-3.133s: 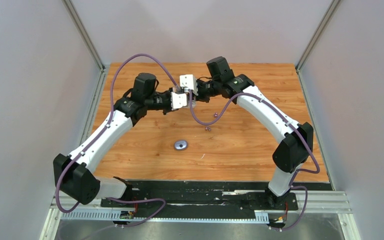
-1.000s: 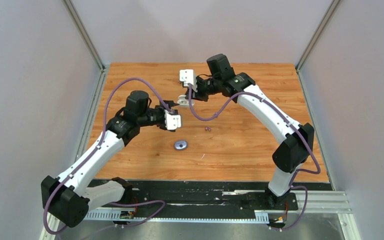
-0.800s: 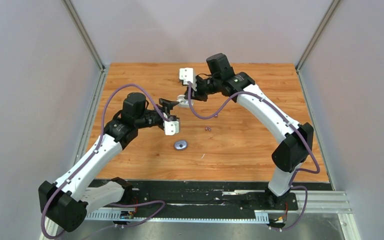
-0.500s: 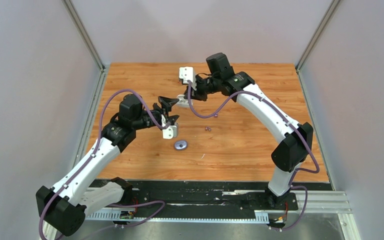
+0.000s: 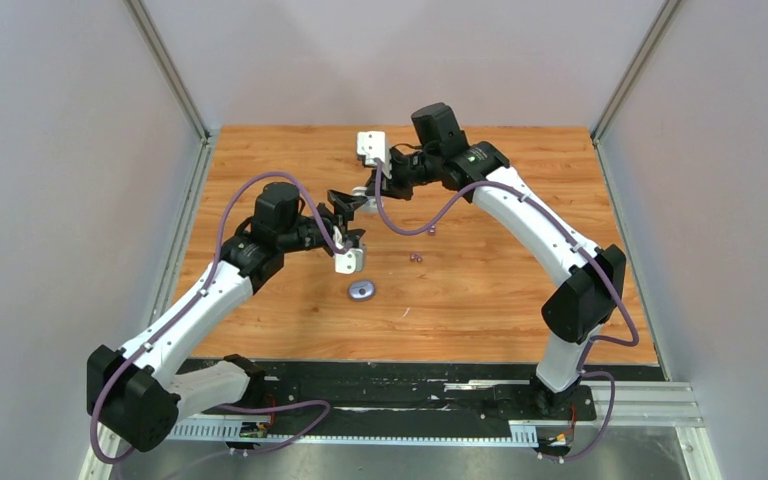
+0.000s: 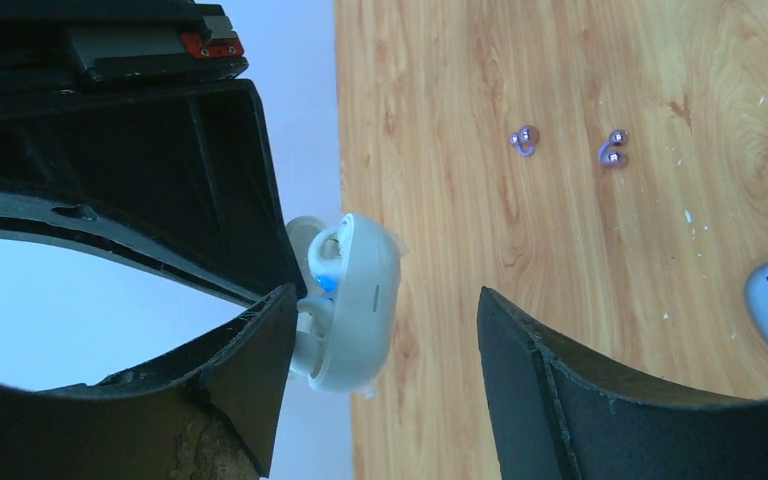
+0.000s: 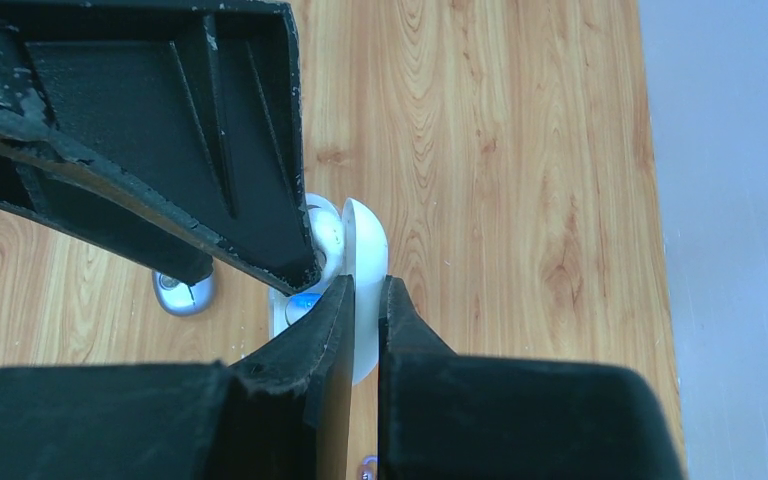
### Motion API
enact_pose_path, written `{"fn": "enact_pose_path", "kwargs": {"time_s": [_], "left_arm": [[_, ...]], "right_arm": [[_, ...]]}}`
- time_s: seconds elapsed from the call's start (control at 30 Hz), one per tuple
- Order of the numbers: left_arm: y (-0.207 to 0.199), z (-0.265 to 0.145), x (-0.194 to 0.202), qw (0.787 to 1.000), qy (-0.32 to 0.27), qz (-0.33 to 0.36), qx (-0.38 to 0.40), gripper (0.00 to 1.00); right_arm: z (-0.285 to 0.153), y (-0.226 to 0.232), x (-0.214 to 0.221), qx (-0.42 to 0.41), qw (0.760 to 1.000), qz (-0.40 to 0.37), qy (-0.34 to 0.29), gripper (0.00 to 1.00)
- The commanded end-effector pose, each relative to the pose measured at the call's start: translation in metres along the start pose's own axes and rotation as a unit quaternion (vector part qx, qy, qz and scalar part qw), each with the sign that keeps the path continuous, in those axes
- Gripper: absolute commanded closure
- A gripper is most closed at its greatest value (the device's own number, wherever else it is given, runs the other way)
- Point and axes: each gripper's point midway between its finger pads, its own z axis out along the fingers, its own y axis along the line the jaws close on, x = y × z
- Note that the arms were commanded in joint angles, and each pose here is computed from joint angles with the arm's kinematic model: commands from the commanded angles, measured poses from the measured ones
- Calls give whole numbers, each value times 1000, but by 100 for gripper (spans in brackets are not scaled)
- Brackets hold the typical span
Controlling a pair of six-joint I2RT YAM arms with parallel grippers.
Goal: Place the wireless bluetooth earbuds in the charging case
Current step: Place the earbud in the charging case.
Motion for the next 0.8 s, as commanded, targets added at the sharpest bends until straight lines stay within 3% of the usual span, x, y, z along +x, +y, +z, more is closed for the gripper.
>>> {"fn": "enact_pose_path", "kwargs": {"time_s": [0.0, 0.2, 0.77], "left_arm": [[27, -10, -6, 999, 9, 32, -33, 28], [35, -24, -25, 998, -13, 35, -58, 27], [3, -18, 15, 998, 65, 16, -10, 28]], "right_arm": [[-2, -1, -24, -3, 999, -21, -27, 100], [0, -2, -23, -3, 999, -20, -26, 100], [-5, -1, -29, 0, 999, -22, -33, 100]]}}
